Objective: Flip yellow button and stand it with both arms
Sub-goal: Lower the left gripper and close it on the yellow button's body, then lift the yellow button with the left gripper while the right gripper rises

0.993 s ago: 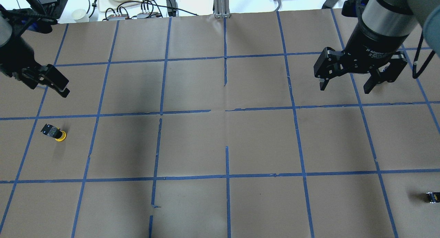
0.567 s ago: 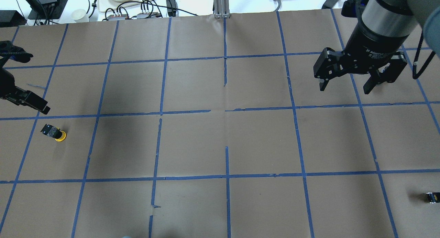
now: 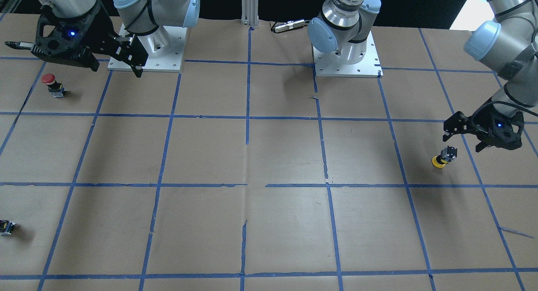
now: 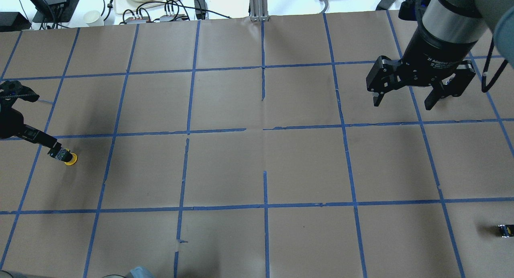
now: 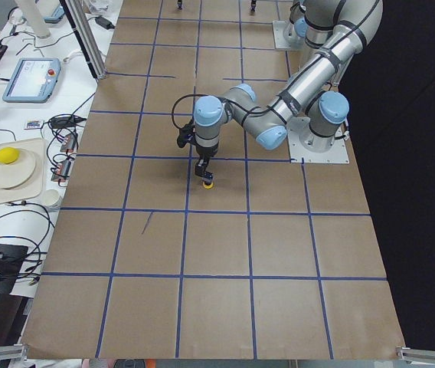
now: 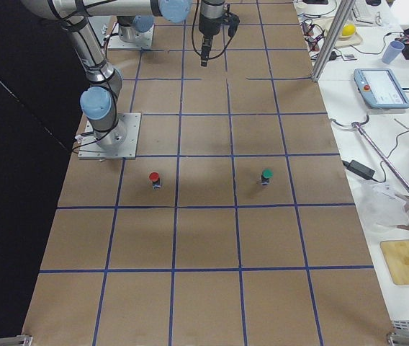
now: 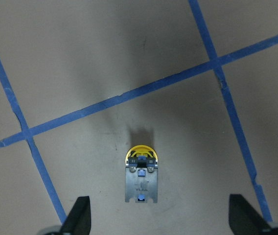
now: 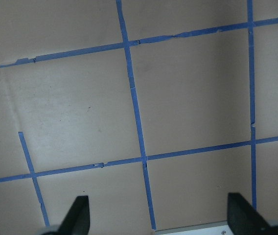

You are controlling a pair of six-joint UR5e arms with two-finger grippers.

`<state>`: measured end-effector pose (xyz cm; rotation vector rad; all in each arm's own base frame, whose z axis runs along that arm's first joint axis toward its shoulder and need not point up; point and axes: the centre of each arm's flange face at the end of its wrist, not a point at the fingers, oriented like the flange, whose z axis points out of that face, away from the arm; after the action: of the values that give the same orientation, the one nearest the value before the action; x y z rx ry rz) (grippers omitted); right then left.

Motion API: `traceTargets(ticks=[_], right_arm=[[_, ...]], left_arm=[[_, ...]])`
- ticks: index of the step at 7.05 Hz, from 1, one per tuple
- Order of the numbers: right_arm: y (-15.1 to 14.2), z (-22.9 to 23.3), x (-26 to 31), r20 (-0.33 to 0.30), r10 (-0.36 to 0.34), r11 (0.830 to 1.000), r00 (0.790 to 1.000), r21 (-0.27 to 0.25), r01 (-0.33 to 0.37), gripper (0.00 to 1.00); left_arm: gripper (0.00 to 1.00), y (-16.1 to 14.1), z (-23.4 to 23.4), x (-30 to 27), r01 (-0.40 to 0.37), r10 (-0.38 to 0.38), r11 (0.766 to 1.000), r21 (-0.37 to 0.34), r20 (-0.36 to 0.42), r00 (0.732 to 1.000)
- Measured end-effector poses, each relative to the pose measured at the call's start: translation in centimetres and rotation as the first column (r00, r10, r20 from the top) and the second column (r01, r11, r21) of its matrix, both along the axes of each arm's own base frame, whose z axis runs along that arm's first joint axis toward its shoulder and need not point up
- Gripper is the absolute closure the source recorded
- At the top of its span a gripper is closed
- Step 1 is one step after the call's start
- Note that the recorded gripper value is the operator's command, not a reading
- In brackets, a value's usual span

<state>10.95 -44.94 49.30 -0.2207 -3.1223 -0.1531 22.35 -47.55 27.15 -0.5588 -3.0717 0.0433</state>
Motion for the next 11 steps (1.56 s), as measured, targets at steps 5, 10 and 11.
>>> traceTargets(ticks=[5,10,11], right_arm=[[0.0,-0.1,-0.1,0.001,-0.003,1.000,1.000,-0.002,0.003,0.00],[-0.3,-0.5,-0.1,-0.005,-0.010,1.000,1.000,-0.001,0.010,0.00],[-0.3,-0.5,-0.1,-0.005,-0.010,1.000,1.000,-0.001,0.010,0.00]], left_arm=[[0.02,0.9,-3.5,-0.5,0.012,-0.012,1.000,-0.018,0.018,1.000],[0.70,0.2,-5.3,0.2,0.061,-0.061,0.998,-0.013,0.020,0.998],[0.82,0.1,-5.2,0.2,0.067,-0.067,0.998,-0.014,0.023,0.997]])
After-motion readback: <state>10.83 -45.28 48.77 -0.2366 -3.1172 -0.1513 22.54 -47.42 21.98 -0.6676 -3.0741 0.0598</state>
